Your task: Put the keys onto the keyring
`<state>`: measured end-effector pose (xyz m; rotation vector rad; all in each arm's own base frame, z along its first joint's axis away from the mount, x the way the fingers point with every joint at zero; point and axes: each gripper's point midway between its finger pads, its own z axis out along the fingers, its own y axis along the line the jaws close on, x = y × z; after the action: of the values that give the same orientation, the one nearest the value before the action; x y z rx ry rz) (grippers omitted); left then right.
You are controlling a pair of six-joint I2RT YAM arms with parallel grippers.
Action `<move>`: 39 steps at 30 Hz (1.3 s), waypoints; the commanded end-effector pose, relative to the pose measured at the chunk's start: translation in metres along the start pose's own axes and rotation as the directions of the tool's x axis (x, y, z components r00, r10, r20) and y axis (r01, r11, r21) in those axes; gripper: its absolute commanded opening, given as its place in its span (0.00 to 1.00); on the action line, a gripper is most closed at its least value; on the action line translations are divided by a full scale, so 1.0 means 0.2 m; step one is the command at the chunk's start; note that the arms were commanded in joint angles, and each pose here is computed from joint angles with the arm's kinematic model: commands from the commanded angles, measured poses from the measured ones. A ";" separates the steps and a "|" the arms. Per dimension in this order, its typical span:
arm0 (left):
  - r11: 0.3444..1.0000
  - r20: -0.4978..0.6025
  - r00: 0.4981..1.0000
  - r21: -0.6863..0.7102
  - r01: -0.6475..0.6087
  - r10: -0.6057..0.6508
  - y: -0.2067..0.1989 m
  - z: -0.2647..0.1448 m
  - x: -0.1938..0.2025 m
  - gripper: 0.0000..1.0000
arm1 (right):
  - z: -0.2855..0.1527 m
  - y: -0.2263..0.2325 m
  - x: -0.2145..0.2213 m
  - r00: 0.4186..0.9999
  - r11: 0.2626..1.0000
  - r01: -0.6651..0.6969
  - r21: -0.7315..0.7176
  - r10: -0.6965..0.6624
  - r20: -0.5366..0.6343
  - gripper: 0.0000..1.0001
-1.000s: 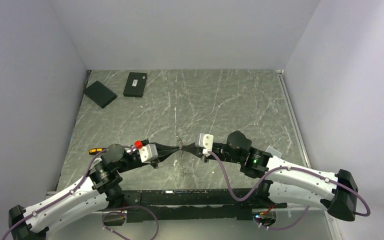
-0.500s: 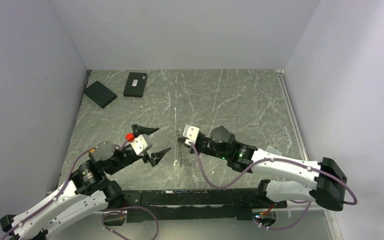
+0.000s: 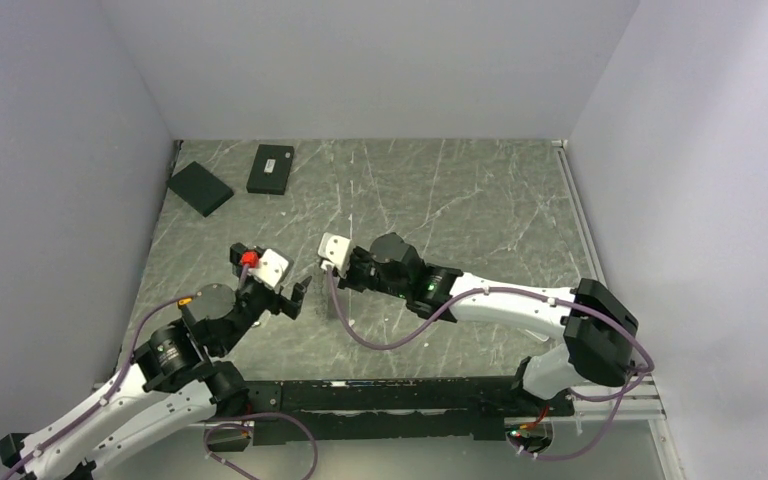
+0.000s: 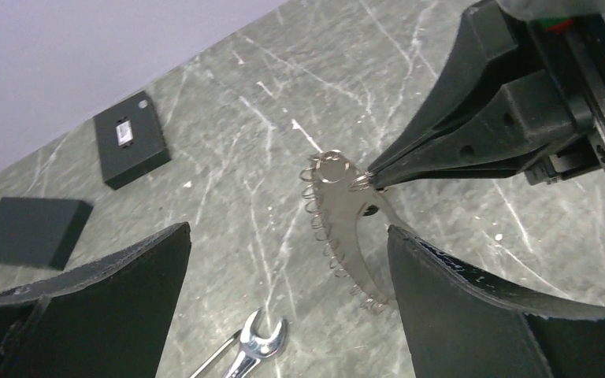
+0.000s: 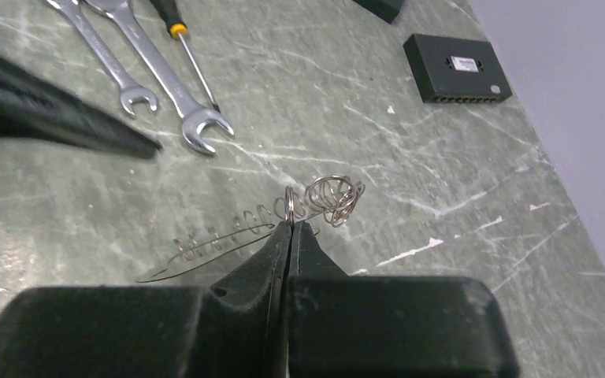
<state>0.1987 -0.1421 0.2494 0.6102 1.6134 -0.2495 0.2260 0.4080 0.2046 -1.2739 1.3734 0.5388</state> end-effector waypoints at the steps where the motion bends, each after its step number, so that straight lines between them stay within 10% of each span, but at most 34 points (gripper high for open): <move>1: 0.991 0.027 0.999 -0.128 0.028 -0.025 0.14 -0.07 -0.07 0.99 | -0.02 -0.17 0.07 0.999 0.992 0.020 0.128 -0.015 -0.037 0.00; 17: 0.993 -0.041 0.998 -0.110 -0.044 0.040 0.11 -0.01 -0.02 0.99 | -0.17 -0.07 0.82 0.854 0.973 -0.115 0.202 0.201 -0.480 0.00; 22: 0.990 -0.044 0.998 -0.133 -0.044 0.039 0.13 -0.02 0.00 0.99 | -0.11 -0.04 0.89 0.793 0.964 -0.176 0.200 0.259 -0.551 0.31; 28: 0.986 -0.057 0.998 -0.161 -0.051 0.042 0.15 -0.01 0.02 1.00 | -0.12 -0.13 0.73 0.846 0.943 -0.246 0.226 0.322 -0.425 0.64; 39: 0.961 -0.157 0.987 -0.267 -0.073 0.032 0.19 0.08 0.10 0.99 | -0.11 -0.19 0.61 0.845 0.869 -0.418 0.264 0.479 -0.239 0.65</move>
<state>0.2230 -0.1171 0.2227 0.5677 1.7424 0.0370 0.2815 0.3163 0.1131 -0.9642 1.9552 0.4011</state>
